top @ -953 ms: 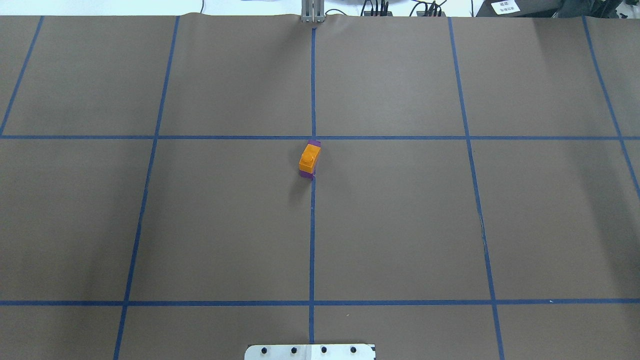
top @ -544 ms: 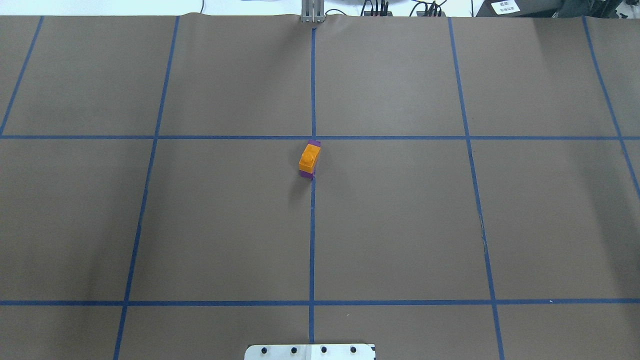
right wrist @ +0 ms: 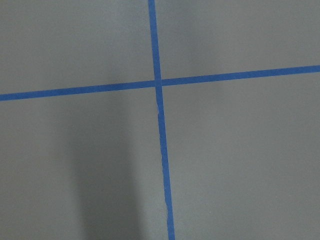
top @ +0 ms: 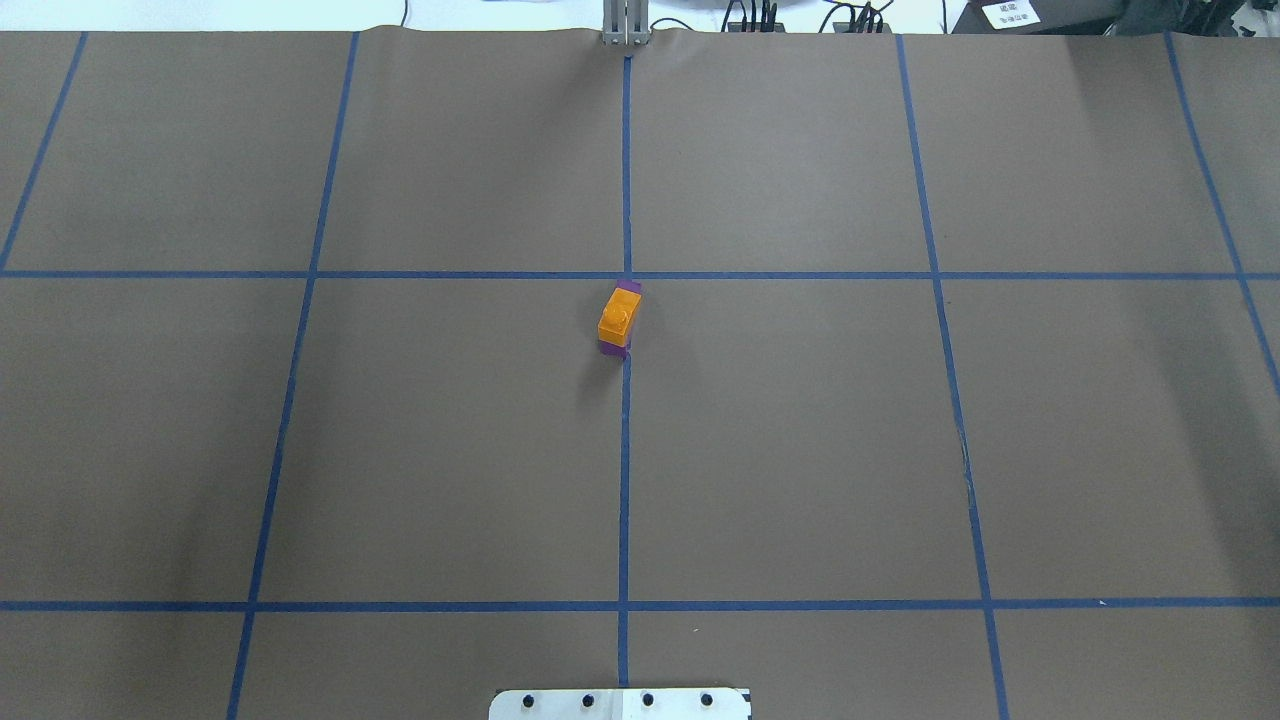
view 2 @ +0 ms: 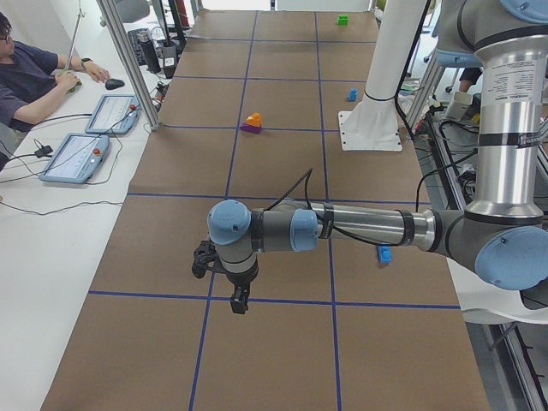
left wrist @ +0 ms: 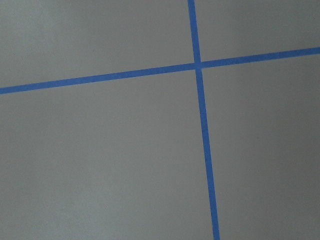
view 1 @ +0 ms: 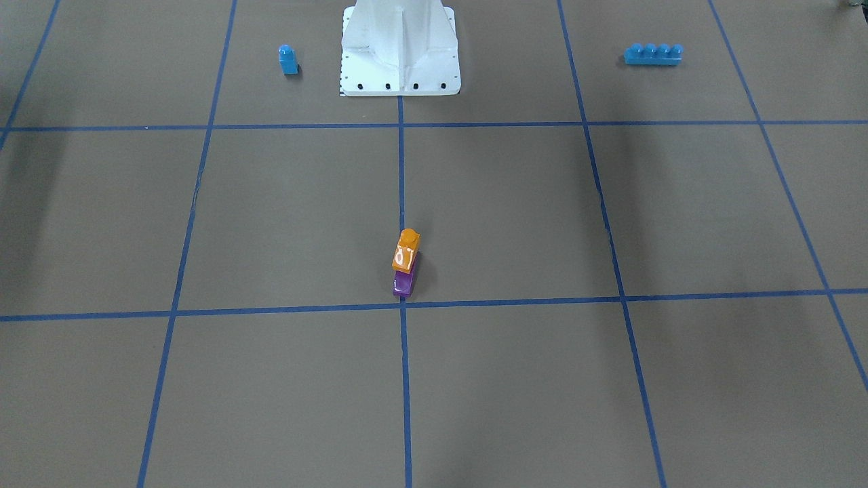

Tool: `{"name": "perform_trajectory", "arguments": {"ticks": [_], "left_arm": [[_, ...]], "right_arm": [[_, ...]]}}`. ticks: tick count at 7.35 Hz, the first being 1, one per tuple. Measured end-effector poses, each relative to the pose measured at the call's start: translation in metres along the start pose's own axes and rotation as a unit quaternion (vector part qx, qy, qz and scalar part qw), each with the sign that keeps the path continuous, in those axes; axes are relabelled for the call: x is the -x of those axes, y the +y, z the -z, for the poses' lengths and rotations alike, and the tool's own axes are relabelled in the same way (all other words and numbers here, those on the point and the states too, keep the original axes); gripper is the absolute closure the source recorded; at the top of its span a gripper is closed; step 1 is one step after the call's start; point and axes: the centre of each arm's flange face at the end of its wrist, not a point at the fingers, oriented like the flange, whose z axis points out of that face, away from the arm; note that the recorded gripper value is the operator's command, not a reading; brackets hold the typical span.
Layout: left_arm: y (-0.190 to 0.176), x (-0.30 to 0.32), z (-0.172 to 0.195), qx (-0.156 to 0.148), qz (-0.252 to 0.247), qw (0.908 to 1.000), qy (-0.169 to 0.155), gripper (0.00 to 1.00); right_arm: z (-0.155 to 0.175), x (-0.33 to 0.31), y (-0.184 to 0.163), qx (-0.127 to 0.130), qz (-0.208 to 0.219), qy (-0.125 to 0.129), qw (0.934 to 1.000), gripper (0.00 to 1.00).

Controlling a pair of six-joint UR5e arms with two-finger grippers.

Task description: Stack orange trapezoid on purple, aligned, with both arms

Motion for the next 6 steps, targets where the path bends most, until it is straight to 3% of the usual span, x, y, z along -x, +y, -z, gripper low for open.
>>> {"name": "perform_trajectory", "arguments": {"ticks": [6], "left_arm": [[-0.004,-0.001,0.001,-0.006,-0.006,1.0000,-0.001,0.00]], "right_arm": [[-0.012,-0.015,0.001,0.013,0.072,-0.001,0.9973,0.00]]}}
